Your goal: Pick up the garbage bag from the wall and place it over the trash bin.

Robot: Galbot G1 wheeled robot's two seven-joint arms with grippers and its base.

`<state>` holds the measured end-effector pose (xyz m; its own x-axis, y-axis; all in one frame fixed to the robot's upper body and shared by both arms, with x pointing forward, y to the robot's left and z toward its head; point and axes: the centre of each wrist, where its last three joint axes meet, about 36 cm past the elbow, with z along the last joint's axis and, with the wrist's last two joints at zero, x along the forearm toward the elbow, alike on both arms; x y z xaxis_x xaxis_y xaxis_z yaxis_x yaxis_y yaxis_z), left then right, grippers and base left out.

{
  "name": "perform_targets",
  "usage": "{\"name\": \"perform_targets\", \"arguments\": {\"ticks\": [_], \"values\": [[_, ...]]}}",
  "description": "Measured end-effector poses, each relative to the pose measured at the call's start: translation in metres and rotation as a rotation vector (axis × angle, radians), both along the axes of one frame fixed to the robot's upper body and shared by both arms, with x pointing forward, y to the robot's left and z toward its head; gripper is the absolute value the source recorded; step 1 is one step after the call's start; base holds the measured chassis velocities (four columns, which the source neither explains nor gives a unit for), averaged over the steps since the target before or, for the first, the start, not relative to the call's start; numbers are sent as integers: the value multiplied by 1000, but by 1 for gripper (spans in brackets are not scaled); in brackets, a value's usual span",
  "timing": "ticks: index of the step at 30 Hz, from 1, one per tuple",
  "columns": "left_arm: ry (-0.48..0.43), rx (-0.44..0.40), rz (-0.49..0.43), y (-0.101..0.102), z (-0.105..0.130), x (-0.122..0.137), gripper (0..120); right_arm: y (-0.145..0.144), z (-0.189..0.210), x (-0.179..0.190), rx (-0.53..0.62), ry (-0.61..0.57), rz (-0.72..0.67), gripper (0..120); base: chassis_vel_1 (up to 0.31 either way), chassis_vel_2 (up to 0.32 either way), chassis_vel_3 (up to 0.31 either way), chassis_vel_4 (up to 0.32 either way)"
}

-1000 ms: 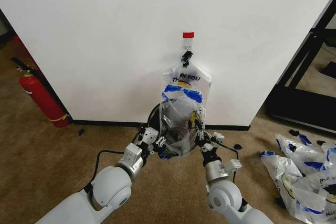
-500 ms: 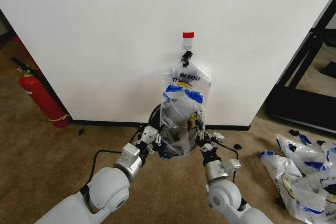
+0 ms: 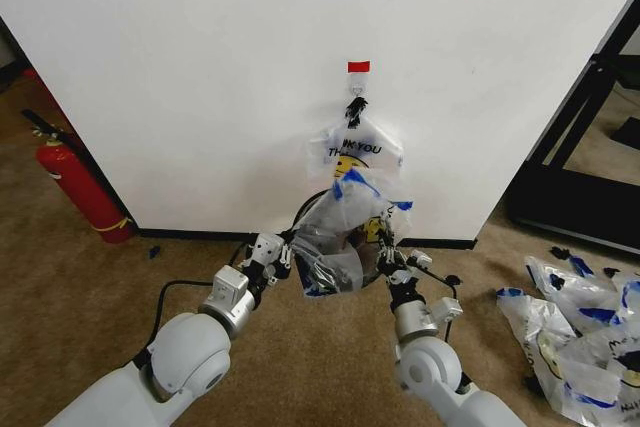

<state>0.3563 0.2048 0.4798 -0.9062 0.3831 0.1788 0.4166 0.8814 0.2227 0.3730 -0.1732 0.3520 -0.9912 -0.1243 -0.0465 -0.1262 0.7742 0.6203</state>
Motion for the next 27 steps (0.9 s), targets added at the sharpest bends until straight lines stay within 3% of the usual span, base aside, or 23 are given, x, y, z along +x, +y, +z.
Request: {"name": "perform_targets", "arguments": {"ticks": [7,16,24,27], "values": [[-11,38,11,7,-8,12,0,-3,6,-5,26,23,33,0,0,0,0,0],[-18,74,-40,15,-29,28,0,-12,19,-23,101,43,153,0,0,0,0,0],[-26,72,-75,14,-29,22,0,-13,16,-24,85,33,160,0,0,0,0,0],[-29,75,-82,16,-30,16,10,-12,14,-21,76,34,146,0,0,0,0,0]]}}
